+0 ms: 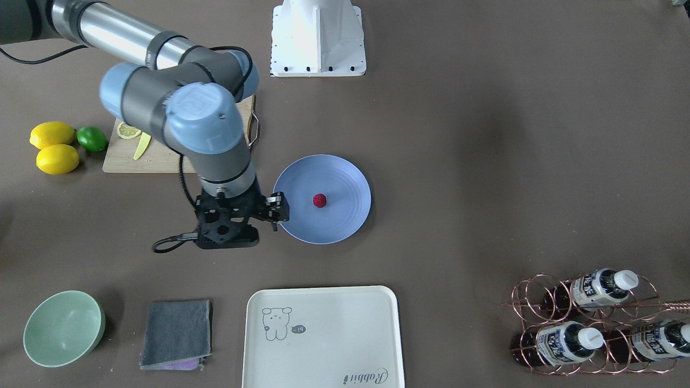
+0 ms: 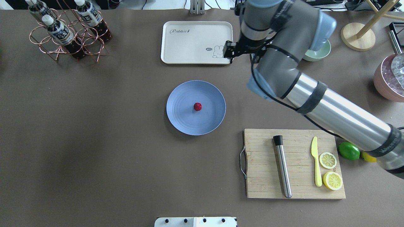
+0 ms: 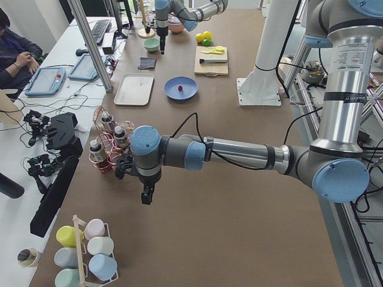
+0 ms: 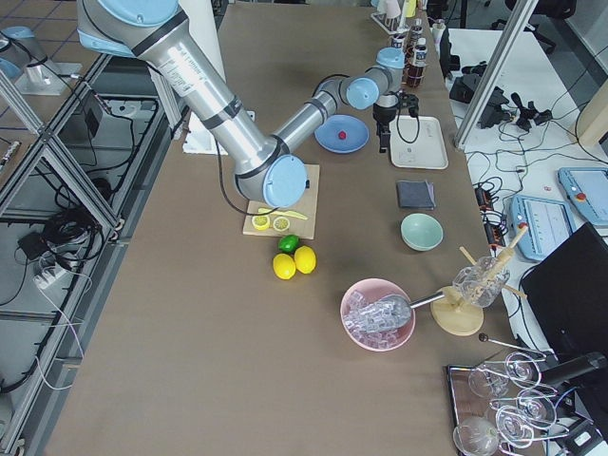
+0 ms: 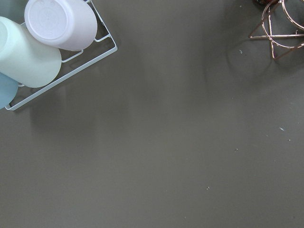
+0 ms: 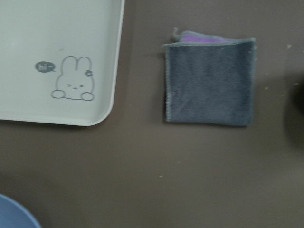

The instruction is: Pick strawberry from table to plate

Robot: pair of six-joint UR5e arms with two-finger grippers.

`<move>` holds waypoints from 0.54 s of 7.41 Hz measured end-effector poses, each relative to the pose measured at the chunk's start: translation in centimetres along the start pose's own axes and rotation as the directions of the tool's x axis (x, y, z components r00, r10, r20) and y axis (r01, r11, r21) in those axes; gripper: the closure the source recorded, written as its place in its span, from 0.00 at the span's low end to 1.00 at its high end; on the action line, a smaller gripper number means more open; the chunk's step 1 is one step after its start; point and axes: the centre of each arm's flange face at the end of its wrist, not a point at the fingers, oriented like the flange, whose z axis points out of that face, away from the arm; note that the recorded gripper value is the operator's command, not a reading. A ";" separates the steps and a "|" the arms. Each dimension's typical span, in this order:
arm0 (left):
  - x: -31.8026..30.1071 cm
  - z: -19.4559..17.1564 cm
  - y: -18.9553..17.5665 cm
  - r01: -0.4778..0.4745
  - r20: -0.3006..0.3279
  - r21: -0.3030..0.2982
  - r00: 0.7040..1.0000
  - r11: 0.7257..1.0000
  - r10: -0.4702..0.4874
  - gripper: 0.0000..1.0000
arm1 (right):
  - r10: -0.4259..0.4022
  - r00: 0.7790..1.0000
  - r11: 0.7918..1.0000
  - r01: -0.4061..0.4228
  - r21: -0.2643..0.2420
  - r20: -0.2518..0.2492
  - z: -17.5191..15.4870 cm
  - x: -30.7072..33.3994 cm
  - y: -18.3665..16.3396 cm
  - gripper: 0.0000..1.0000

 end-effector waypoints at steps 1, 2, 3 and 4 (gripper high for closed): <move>0.0 0.0 0.0 -0.001 -0.001 0.000 1.000 1.000 0.001 0.02 | -0.053 0.998 0.999 0.052 -0.010 -0.040 -2.2 6.6 0.0 0.00; 0.1 -0.1 0.0 -0.003 -0.002 0.001 1.000 1.000 0.003 0.02 | -0.105 0.992 0.994 0.103 -0.027 -0.065 -4.1 13.1 0.4 0.00; 0.1 -0.1 0.0 -0.004 -0.002 0.002 1.000 1.000 0.004 0.02 | -0.157 0.985 0.987 0.153 -0.045 -0.078 -5.5 20.0 1.3 0.00; 0.1 -0.1 0.0 -0.005 -0.002 0.003 1.000 1.000 0.005 0.02 | -0.198 0.976 0.979 0.193 -0.065 -0.092 -6.1 26.5 2.6 0.00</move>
